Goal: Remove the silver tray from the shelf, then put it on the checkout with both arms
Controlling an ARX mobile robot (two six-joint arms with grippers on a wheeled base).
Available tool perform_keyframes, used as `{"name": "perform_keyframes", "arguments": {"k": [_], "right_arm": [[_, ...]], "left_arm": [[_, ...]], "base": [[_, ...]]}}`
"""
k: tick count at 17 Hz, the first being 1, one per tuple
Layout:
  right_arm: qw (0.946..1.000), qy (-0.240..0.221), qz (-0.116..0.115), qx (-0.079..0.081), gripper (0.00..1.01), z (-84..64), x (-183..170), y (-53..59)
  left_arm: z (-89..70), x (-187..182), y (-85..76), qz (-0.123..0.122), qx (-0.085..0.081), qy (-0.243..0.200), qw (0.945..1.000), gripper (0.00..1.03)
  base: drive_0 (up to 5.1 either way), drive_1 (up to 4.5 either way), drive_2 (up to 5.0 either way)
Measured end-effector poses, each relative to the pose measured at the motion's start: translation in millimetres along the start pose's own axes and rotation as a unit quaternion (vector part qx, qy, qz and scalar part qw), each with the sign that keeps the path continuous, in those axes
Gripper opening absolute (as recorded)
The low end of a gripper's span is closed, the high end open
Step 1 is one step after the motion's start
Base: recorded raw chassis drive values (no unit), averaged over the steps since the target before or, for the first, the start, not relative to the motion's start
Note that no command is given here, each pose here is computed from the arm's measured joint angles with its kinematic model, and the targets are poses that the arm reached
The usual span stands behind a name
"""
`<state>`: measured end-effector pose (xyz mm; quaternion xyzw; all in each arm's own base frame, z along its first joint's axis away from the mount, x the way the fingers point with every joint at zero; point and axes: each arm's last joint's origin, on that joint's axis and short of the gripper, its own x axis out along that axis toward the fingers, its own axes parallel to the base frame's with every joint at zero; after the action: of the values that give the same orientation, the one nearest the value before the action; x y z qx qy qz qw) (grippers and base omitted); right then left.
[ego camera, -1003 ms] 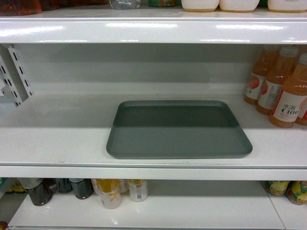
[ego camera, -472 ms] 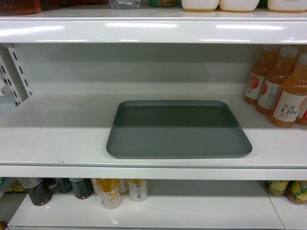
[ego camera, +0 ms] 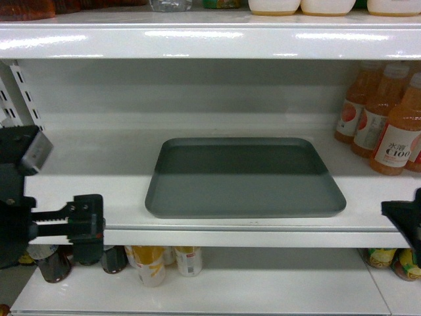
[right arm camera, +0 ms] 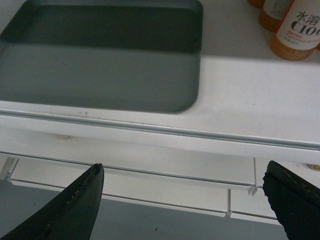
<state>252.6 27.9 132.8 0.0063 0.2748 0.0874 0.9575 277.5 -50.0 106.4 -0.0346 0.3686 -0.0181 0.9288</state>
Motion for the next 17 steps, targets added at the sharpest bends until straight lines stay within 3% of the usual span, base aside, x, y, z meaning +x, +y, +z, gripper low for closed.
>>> {"name": "perform_keyframes", "arguments": {"k": [5, 7, 13, 17], "right_arm": [[0.9984, 0.046, -0.001, 0.034, 0.98, 11.4, 78, -4.0], [0.997, 0.061, -0.011, 0.047, 0.98, 15.8, 111, -8.8], [0.9946, 0.075, -0.053, 0.048, 0.98, 28.4, 173, -21.1], [0.9895, 0.116, -0.069, 0.052, 0.98, 32.9, 210, -34.4]], "left_arm": [[27.6, 54, -20.4, -0.01, 0.008, 0.013, 0.9998, 0.98], [35.1, 74, -24.3, -0.007, -0.002, 0.022, 0.9997, 0.98], [49.0, 106, -33.6, -0.002, 0.0, 0.037, 0.9993, 0.98], [50.5, 126, -37.1, 0.009, -0.016, 0.072, 0.9972, 0.98]], "base": [[0.0, 0.0, 0.0], [0.0, 0.0, 0.0], [0.0, 0.0, 0.0], [0.0, 0.0, 0.0]]}}
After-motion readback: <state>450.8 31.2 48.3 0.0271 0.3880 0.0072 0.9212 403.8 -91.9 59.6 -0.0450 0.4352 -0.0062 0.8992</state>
